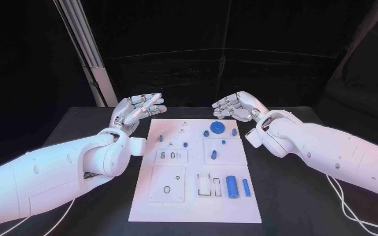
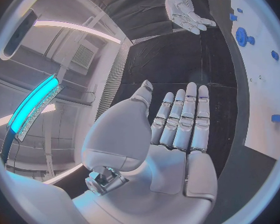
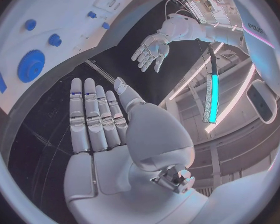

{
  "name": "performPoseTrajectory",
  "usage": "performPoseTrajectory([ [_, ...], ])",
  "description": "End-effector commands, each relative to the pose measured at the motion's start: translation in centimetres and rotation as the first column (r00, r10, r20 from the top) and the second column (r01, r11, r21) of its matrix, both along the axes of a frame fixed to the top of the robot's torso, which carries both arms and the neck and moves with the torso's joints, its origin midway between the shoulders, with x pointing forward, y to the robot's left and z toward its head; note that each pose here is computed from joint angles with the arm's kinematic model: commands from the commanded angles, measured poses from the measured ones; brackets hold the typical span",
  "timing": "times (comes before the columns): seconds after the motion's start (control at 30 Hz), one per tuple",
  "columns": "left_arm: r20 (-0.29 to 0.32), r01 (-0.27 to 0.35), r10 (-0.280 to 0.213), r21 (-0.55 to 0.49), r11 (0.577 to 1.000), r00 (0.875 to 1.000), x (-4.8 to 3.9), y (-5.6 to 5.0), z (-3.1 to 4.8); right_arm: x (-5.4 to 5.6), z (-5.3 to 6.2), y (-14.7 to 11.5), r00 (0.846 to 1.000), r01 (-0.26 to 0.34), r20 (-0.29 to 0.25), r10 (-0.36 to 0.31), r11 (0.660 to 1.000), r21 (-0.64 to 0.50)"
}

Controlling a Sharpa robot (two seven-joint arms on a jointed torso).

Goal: Assemble the parts on the task board

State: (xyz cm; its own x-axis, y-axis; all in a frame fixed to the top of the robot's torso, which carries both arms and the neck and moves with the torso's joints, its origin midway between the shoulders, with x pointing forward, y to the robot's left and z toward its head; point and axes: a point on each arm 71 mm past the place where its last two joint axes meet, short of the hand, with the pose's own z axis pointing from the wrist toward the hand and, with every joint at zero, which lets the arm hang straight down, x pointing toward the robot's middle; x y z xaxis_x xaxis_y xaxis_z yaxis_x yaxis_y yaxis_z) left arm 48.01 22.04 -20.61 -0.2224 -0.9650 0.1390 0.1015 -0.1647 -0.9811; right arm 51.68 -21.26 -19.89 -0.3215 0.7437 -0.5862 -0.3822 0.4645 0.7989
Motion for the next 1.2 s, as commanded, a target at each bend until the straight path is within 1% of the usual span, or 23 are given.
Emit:
performPoseTrajectory([
  [0.03, 0.031, 0.063, -0.062, -0.031, 0.998, 0.998, -0.78, -0.6, 0.62, 0.1, 0.5, 0.6, 0.999, -0.018, 0.045, 0.029, 0.975, -0.222],
  [0.13, 0.025, 0.090, -0.089, -0.046, 0.995, 0.996, -1.60, -1.0, 0.92, 0.5, 1.5, 0.9, 0.996, 0.005, 0.085, 0.025, 0.942, -0.336],
  [0.3, 0.019, 0.115, -0.114, -0.060, 0.991, 0.993, -2.31, -1.5, 1.21, 0.7, 2.2, 1.4, 0.991, 0.025, 0.127, 0.039, 0.883, -0.468],
  [0.43, 0.014, 0.132, -0.131, -0.068, 0.989, 0.991, -2.49, -1.9, 1.27, 0.7, 2.5, 2.1, 0.982, 0.032, 0.174, 0.079, 0.829, -0.558],
  [0.6, 0.009, 0.147, -0.147, -0.074, 0.986, 0.989, -2.45, -2.3, 1.21, 0.5, 2.7, 3.0, 0.965, 0.046, 0.225, 0.132, 0.764, -0.644],
  [0.73, 0.008, 0.151, -0.151, -0.075, 0.986, 0.989, -2.36, -2.4, 1.17, 0.5, 2.7, 3.3, 0.962, 0.048, 0.228, 0.152, 0.726, -0.686],
  [0.8, 0.008, 0.152, -0.152, -0.075, 0.986, 0.988, -2.32, -2.5, 1.14, 0.5, 2.6, 3.4, 0.961, 0.049, 0.227, 0.156, 0.713, -0.700],
  [0.97, 0.007, 0.156, -0.156, -0.077, 0.985, 0.988, -2.25, -2.6, 1.10, 0.5, 2.6, 3.7, 0.962, 0.042, 0.217, 0.166, 0.695, -0.718],
  [1.07, 0.005, 0.157, -0.157, -0.077, 0.985, 0.988, -2.21, -2.6, 1.07, 0.4, 2.4, 3.9, 0.964, 0.028, 0.200, 0.175, 0.682, -0.731],
  [1.2, 0.003, 0.157, -0.158, -0.076, 0.985, 0.988, -2.16, -2.6, 1.03, 0.4, 2.3, 4.0, 0.966, 0.018, 0.187, 0.179, 0.674, -0.739],
])
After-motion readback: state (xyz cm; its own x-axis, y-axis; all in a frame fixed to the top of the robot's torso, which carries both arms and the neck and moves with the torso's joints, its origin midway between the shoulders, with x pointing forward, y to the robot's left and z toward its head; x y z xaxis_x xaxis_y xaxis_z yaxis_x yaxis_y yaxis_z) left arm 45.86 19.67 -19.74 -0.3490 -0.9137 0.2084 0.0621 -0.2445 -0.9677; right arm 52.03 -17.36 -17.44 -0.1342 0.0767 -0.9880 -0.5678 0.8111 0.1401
